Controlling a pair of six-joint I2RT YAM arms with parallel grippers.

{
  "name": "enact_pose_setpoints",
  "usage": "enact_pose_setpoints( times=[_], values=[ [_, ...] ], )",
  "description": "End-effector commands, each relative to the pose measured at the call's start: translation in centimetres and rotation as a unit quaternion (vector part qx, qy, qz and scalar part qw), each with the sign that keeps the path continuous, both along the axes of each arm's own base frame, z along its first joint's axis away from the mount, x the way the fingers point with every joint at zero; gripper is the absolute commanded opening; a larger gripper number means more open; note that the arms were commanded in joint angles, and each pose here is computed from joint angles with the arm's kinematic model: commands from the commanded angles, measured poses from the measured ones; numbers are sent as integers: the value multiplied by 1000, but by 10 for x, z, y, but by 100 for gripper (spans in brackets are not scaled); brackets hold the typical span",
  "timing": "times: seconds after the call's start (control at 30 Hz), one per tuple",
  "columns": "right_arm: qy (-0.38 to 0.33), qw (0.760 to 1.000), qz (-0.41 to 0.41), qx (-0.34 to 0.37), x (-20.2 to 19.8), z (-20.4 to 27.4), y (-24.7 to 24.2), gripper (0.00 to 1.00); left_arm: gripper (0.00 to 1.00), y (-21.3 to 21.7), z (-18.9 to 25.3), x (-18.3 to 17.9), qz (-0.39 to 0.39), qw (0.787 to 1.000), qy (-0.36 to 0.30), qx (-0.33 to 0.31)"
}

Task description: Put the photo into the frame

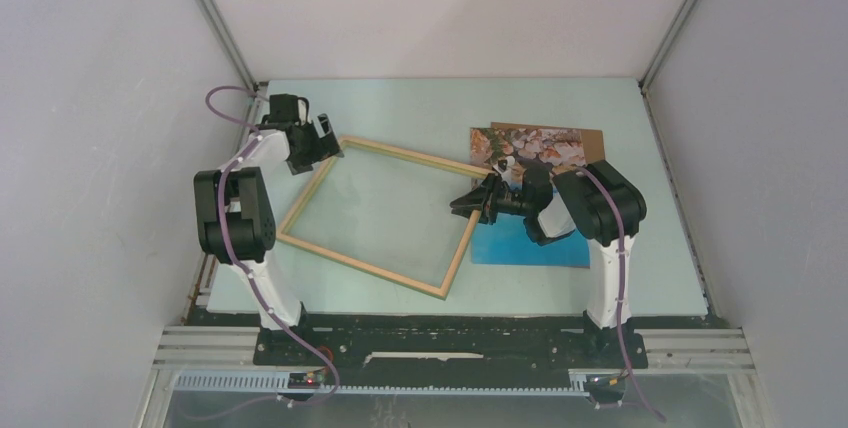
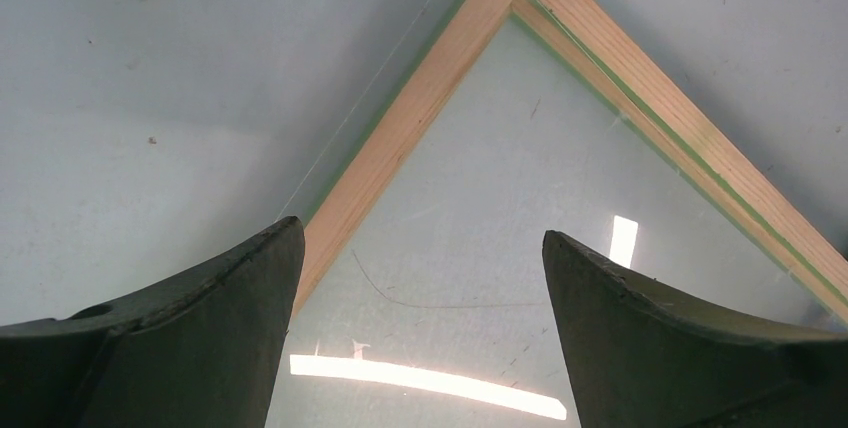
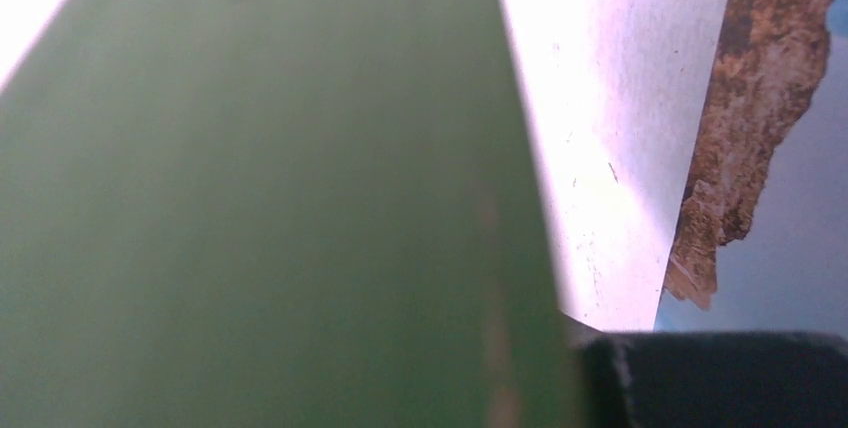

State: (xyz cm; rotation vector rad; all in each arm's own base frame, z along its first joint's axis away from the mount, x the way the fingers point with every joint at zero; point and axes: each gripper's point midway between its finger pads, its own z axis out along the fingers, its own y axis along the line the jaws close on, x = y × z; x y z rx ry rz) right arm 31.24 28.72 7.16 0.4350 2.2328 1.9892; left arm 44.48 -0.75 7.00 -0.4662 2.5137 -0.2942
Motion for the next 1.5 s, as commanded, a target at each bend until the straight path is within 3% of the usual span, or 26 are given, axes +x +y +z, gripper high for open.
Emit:
enact_pose_setpoints(
  times=[0.0,0.47,1.47],
  values=[
    [-27,999,15,20,0,29,5,35,96,8,-1,-2,9,1000,-2,25],
    [-44,999,22,19,-4,37,7,34,96,4,-17,4,-5,1000,14,-16],
    [-40,999,24,17,-4,34,10,34,98,25,3,5,6,1000,0,22]
  ],
)
